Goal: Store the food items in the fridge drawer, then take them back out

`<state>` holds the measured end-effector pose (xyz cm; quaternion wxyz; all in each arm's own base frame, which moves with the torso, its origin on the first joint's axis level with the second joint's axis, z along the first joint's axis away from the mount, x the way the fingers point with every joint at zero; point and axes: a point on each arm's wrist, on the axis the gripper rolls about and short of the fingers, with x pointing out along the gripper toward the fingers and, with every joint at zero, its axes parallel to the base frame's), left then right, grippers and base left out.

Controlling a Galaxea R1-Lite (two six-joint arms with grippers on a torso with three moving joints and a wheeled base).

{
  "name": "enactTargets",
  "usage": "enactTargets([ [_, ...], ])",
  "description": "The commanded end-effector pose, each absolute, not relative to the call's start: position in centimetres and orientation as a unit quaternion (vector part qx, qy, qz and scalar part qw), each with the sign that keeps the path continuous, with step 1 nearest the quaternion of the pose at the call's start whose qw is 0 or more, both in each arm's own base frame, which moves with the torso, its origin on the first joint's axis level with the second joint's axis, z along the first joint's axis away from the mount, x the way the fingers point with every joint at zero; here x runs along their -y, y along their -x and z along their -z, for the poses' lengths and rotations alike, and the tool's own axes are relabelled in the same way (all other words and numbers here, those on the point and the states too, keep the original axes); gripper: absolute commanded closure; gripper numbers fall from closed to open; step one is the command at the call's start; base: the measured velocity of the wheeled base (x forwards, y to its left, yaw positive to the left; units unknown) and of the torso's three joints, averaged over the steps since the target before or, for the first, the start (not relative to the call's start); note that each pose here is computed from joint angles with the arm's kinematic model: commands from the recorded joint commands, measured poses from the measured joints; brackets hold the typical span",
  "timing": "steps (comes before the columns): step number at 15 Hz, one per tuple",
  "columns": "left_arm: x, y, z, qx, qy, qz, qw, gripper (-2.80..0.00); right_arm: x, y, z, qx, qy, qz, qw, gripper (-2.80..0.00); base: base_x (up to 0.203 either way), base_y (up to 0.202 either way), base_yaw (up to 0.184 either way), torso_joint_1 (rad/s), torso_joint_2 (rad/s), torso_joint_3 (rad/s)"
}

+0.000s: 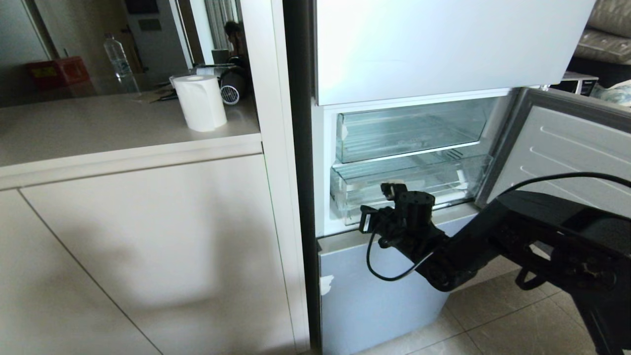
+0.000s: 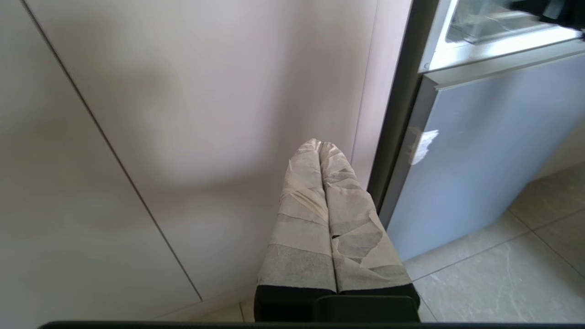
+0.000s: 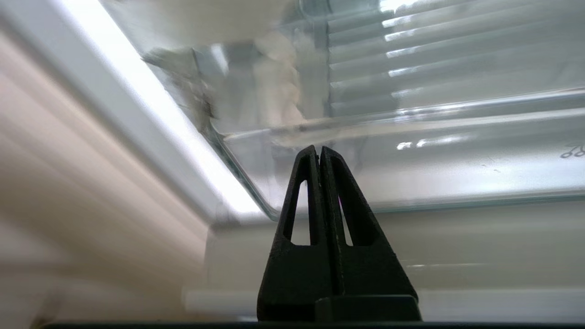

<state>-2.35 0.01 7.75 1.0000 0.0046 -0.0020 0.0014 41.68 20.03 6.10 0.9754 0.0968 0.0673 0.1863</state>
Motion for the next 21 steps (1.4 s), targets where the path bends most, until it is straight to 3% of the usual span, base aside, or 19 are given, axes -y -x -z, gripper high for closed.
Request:
enactTargets([
  [1, 0.0, 2.4, -7.8, 0.002, -0.005, -0.002, 1.0, 0.0, -21.4, -45.3, -4.5, -0.047, -0.1, -0.185, 0.977, 0.0, 0.0, 0.0, 0.0, 0.0, 0.0, 0.0],
  [4, 0.0, 2.4, -7.8, 0.002, -0.005, -0.002, 1.0, 0.0, -22.3, -47.3, -4.6, -0.032, -0.101, -0.177, 0.978, 0.0, 0.0, 0.0, 0.0, 0.0, 0.0, 0.0],
  [7, 0.0, 2.4, -7.8, 0.002, -0.005, -0.002, 1.0, 0.0, -21.8, -44.5, -6.2, -0.053, -0.101, -0.175, 0.978, 0.0, 0.0, 0.0, 0.0, 0.0, 0.0, 0.0],
  [9, 0.0, 2.4, -7.8, 0.002, -0.005, -0.002, 1.0, 0.0, -20.1, -39.7, -7.2, -0.094, -0.095, -0.175, 0.975, 0.0, 0.0, 0.0, 0.0, 0.0, 0.0, 0.0],
  [11, 0.0, 2.4, -7.8, 0.002, -0.005, -0.002, 1.0, 0.0, -17.8, -34.1, -11.1, -0.093, -0.099, -0.179, 0.975, 0.0, 0.0, 0.0, 0.0, 0.0, 0.0, 0.0],
  [17, 0.0, 2.4, -7.8, 0.002, -0.005, -0.002, 1.0, 0.0, -10.3, -19.7, -17.4, -0.036, -0.126, -0.173, 0.976, 0.0, 0.0, 0.0, 0.0, 0.0, 0.0, 0.0],
  [21, 0.0, 2.4, -7.8, 0.003, -0.005, -0.002, 1.0, 0.0, -7.1, -15.6, -18.5, 0.026, -0.161, -0.02, 0.986, 0.0, 0.0, 0.0, 0.0, 0.0, 0.0, 0.0],
])
